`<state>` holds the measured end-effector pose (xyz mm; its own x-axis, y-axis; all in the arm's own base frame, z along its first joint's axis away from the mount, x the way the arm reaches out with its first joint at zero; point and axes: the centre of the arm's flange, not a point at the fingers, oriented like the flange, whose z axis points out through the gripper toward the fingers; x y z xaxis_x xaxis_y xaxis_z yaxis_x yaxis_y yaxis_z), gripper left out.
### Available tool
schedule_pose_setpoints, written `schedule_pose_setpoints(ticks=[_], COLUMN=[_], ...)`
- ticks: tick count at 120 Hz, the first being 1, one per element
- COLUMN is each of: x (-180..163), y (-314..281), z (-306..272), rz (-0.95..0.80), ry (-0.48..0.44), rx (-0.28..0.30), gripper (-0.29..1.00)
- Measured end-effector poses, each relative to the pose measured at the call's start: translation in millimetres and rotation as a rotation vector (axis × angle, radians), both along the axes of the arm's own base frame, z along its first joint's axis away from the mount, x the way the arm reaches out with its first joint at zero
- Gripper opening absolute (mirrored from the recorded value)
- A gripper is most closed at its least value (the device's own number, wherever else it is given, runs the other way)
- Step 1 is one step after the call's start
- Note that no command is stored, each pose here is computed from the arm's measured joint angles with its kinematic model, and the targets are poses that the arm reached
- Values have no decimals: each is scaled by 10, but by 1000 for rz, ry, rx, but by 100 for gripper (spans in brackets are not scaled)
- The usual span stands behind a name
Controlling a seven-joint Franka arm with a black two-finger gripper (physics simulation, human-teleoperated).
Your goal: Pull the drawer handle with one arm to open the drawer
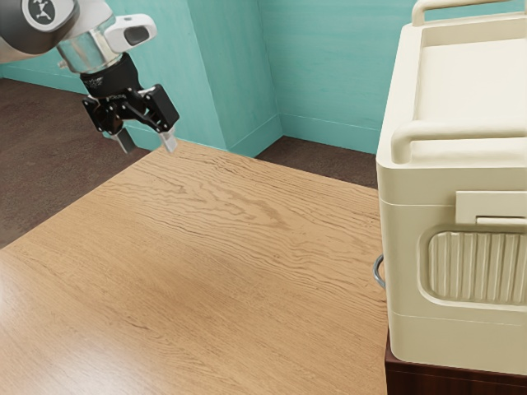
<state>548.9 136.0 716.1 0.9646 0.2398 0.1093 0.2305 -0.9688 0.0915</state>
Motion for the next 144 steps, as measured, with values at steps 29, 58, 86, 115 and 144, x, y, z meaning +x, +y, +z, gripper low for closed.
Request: schedule_pose_setpoints(ticks=[29,58,86,115,144], x=[-19,-460,-23,38,10], y=[-2,-143,-223,-1274,-1028], z=[43,738,154,-741,-993], rz=[-1,-22,-35,-186,-61], ry=[-8,-140,-30,-29,-130], rx=[1,23,9,-205,-327], gripper=[68,68,68,68,68])
